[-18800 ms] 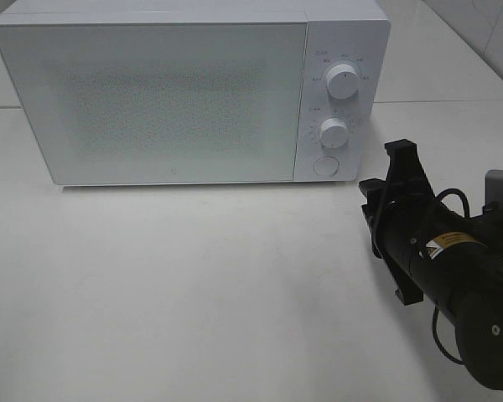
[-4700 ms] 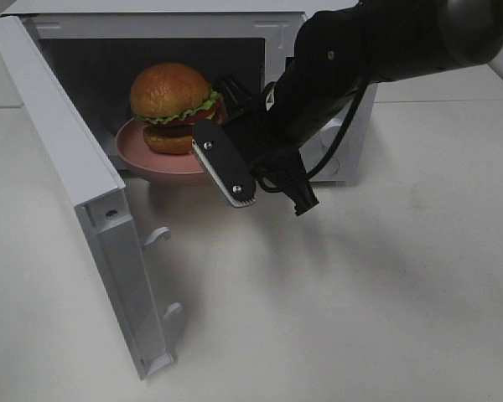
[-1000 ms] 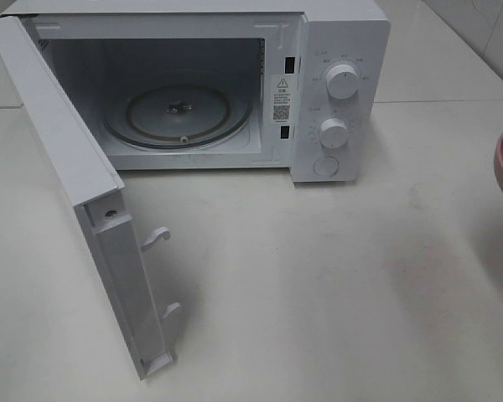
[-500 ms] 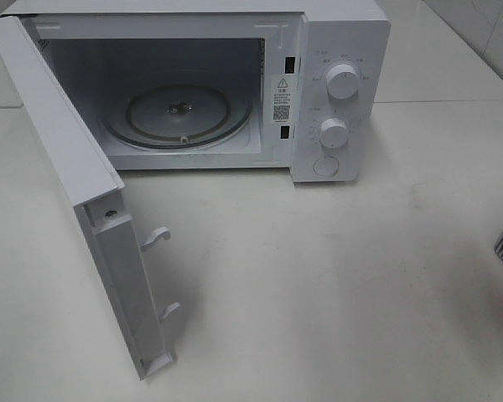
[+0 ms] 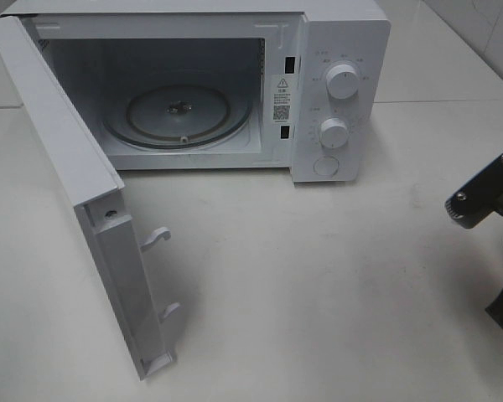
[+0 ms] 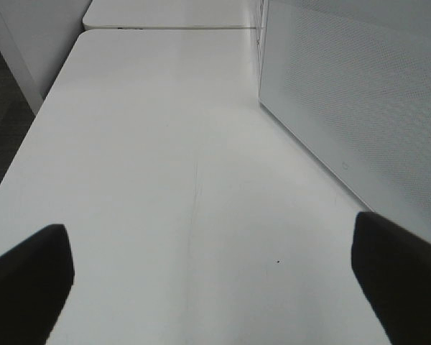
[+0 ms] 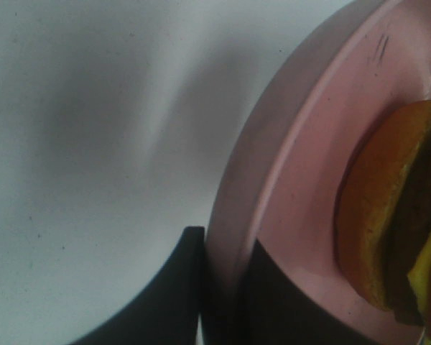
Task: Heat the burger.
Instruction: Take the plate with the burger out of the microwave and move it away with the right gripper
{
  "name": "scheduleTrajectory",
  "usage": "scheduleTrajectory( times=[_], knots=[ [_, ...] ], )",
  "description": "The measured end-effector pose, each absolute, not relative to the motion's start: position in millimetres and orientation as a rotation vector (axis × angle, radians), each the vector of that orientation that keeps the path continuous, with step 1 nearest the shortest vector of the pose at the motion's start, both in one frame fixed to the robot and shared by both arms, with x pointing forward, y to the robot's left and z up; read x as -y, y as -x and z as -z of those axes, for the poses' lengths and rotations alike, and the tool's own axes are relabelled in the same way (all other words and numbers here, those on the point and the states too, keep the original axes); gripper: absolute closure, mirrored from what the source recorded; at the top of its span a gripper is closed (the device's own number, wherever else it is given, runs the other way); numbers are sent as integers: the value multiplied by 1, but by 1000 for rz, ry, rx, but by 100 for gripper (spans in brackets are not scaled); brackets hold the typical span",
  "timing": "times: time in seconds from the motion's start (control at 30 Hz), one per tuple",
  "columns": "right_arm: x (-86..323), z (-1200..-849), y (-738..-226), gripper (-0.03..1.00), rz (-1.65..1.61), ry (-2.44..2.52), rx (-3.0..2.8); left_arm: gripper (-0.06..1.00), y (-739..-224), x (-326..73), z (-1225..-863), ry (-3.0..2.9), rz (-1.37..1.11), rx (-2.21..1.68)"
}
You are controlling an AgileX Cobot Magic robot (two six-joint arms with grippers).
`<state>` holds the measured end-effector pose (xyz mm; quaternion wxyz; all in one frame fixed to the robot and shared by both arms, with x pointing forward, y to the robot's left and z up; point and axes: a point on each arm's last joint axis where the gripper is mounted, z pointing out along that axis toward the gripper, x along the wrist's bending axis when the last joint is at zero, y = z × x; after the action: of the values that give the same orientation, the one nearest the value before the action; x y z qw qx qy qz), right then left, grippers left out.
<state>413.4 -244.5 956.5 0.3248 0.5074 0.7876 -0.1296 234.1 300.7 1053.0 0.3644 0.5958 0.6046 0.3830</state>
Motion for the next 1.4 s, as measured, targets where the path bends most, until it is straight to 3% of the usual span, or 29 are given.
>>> scheduleTrajectory(
  times=[1.0, 1.4],
  knots=[
    [203, -882, -476, 87, 414, -1511, -1873, -5, -234, -301, -1053, -1533, -985, -1555],
    [208, -859, -485, 85, 469, -1565, -1853, -5, -234, -301, -1053, -1533, -985, -1555]
  ],
)
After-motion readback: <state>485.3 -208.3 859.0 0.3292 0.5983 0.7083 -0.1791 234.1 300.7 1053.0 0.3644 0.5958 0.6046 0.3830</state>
